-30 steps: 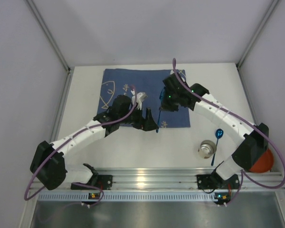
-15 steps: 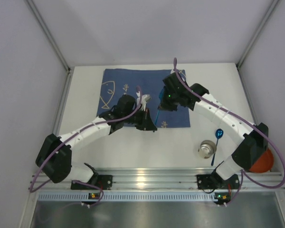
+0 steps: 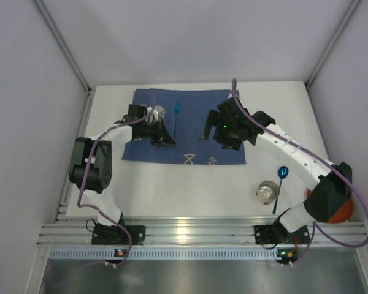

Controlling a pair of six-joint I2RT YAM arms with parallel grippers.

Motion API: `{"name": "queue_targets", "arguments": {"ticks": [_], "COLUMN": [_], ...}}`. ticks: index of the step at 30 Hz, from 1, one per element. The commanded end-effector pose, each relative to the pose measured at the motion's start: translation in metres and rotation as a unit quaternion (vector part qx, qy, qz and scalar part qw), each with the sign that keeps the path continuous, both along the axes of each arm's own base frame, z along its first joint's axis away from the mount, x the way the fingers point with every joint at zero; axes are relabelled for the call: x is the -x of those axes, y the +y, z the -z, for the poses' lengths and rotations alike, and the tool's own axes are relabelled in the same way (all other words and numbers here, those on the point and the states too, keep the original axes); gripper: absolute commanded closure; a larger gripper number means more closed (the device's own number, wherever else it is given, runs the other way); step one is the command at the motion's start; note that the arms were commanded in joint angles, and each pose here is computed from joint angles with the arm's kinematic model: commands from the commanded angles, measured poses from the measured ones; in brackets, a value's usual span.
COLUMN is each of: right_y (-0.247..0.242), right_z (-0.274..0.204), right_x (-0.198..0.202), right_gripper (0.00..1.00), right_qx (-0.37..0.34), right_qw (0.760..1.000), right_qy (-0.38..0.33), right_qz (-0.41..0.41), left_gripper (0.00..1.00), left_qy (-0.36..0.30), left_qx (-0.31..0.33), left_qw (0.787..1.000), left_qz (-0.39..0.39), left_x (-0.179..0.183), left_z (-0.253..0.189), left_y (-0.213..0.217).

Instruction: Set the dinner table for one person

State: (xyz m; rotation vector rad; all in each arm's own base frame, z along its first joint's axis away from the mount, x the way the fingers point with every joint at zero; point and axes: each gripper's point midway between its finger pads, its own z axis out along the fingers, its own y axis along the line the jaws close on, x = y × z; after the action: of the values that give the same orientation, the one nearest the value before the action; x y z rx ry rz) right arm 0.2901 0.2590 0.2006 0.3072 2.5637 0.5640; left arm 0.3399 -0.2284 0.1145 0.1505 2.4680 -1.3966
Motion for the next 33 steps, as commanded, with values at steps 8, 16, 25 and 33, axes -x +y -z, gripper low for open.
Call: {"name": "queue_targets", "arguments": {"ticks": [8,16,25,33], "right_y": [-0.066,-0.078,-0.098,-0.13], "right_z": [0.003,0.017,0.013,0.021], "right_x": [0.031,0.037,0.03,0.06], "right_gripper": [0.0,0.0,0.0,0.0], "right_qx": [0.009,0.017,0.052,0.101], "right_qw": [0.999,0.998,0.997,0.991], "right_qy": [0.001,0.016,0.006,0.028], "right_qz": [0.046,0.057,0.062,0.083], "left_gripper": [1.0,1.0,0.2,0.18], "left_qy": [0.043,0.079,0.083,0.002], "left_qx": [-0.218,-0.307,-0.372,-0.44], "left_qw": [0.973,0.943,0.914,0.863], "left_qz": [-0.061,-0.099,-0.138,-0.25], "left_x": [-0.073,-0.068,-0.063,-0.075], "left_z": [0.067,0.093,0.096,0.013], "left_y": [0.095,0.14,0.168,0.206]}}
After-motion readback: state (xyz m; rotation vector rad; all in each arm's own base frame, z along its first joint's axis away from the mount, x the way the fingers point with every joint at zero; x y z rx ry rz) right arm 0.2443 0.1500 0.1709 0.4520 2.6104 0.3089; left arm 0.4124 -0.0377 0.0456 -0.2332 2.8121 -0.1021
